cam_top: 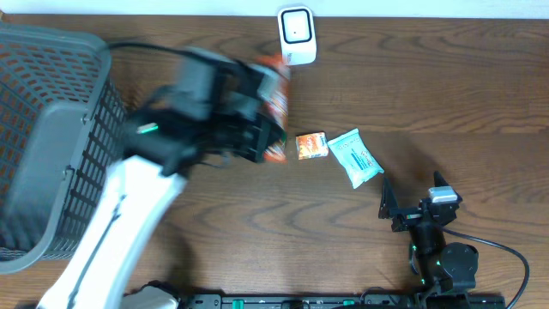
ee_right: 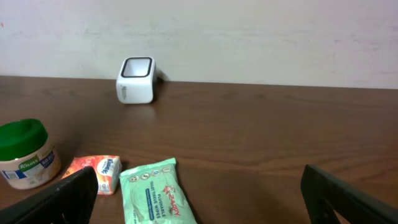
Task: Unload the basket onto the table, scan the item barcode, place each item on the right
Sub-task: 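Hold the red chocolate bar up under the scanner with left gripper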
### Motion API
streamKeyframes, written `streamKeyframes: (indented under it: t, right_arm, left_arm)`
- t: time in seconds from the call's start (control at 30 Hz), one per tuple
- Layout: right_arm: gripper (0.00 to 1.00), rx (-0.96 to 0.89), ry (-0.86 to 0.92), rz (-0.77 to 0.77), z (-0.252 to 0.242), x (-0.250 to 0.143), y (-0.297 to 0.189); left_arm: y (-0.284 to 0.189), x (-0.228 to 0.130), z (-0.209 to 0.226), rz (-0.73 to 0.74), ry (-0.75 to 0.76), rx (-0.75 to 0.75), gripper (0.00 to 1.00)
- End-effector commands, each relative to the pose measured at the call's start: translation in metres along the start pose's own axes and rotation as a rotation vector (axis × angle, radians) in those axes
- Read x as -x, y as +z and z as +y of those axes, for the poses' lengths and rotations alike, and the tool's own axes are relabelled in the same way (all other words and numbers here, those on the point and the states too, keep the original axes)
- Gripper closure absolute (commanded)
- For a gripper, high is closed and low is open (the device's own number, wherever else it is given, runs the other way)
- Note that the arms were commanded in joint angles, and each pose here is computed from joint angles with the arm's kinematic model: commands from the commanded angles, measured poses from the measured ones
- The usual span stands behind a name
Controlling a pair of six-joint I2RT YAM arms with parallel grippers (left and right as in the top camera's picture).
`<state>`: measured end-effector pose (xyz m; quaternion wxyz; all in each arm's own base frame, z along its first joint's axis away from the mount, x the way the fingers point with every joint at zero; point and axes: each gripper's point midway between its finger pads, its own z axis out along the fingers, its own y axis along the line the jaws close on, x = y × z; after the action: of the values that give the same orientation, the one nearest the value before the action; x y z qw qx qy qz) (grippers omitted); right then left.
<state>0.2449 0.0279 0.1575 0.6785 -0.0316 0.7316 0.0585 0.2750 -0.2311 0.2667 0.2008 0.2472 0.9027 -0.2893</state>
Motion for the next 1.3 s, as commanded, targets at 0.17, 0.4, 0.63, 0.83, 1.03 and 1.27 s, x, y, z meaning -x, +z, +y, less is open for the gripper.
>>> streamKeyframes:
  t: [0.17, 0.4, 0.63, 0.83, 1.03, 1.27]
  right_arm:
    - [0.01, -0.005, -0.011, 0.001, -0.001, -0.001, 0.000]
    - [0.01, -0.005, -0.011, 0.001, -0.001, -0.001, 0.000]
    - [0.01, -0.005, -0.011, 0.001, -0.001, -0.001, 0.000]
    - [0.01, -0.005, -0.011, 0.001, -0.001, -0.001, 0.000]
    - [0.01, -0.005, -0.011, 0.001, -0.001, -0.001, 0.000]
    - [0.01, -0.005, -0.011, 0.001, -0.001, -0.001, 0.000]
  left_arm:
    - [0.061, -0.042, 0.100, 0.302, 0.086, 0.661, 0.93]
    - [0.018, -0.015, 0.133, 0.174, 0.154, 1.136, 0.93]
    - [-0.059, 0.030, 0.147, -0.189, 0.086, 1.606, 0.93]
    - [-0.106, 0.046, 0.138, -0.534, -0.022, 1.816, 0.93]
    - [-0.112, 0.045, 0.136, -0.708, -0.110, 1.810, 0.93]
    - [-0.106, 0.034, 0.147, -0.729, -0.117, 1.835, 0.93]
